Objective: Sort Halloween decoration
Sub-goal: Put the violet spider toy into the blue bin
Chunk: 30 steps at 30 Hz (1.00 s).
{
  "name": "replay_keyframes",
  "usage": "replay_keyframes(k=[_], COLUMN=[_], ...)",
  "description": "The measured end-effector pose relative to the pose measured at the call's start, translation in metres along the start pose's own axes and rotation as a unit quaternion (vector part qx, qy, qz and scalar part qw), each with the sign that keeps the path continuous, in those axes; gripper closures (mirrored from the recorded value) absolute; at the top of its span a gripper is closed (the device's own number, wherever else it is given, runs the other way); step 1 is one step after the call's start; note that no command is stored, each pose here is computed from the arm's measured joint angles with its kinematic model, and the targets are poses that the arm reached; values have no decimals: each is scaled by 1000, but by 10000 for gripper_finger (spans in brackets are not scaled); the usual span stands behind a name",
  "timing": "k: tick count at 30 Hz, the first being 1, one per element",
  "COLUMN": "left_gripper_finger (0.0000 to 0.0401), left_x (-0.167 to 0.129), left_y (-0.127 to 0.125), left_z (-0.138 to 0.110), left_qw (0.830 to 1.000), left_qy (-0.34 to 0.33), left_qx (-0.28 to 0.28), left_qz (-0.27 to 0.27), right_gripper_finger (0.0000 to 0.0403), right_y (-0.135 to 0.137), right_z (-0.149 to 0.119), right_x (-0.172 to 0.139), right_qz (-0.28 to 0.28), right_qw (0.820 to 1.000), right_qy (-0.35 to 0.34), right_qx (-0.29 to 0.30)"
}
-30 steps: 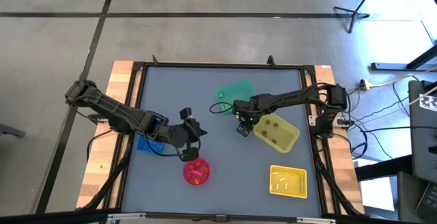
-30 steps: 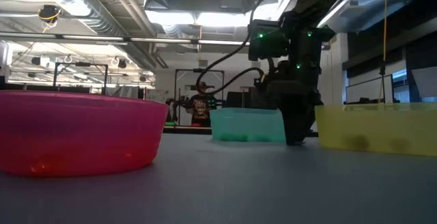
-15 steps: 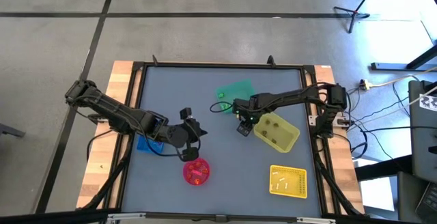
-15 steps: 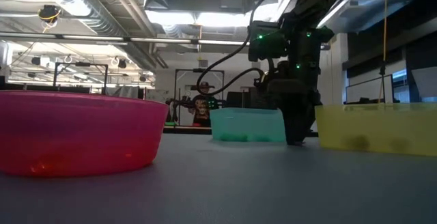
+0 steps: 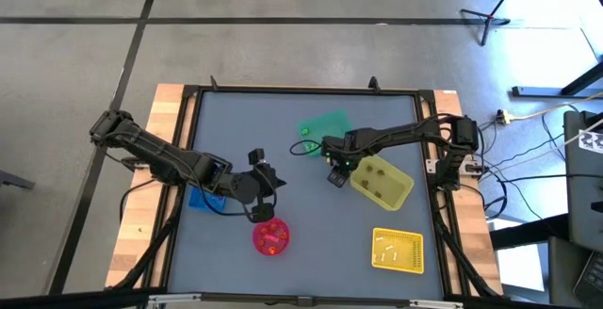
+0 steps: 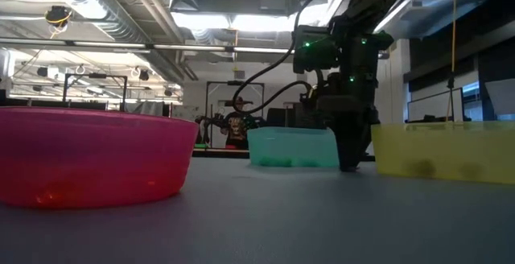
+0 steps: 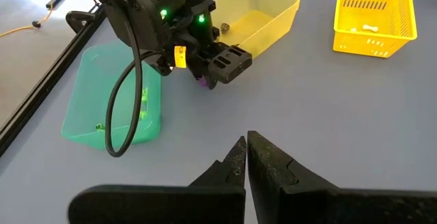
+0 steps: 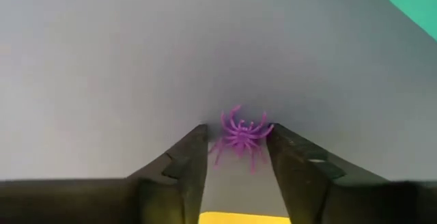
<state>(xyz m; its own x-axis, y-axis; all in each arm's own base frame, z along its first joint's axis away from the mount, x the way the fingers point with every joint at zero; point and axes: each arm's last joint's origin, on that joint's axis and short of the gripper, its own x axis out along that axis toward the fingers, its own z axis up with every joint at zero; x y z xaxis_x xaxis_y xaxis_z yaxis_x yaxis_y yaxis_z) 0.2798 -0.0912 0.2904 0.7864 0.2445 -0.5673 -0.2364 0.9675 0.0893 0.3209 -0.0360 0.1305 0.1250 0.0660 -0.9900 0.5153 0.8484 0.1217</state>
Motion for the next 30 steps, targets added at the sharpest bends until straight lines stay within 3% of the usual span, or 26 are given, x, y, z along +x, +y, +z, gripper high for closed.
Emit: replay_keyframes(k=[11, 30], left_gripper_finger=[400, 400], left_x=[0, 0], left_y=[0, 0], left_z=[0, 0], left_qw=[1000, 1000], left_qy=[0, 0], left_qx=[0, 0], left_qz=[0, 0], right_gripper_finger=[299, 306], right_y=[-1, -1], right_z=[0, 0], right_x=[0, 0], right_qz=[-17, -17], right_qw=[1000, 1000], right_qy=[-5, -5], right_qx=[0, 0])
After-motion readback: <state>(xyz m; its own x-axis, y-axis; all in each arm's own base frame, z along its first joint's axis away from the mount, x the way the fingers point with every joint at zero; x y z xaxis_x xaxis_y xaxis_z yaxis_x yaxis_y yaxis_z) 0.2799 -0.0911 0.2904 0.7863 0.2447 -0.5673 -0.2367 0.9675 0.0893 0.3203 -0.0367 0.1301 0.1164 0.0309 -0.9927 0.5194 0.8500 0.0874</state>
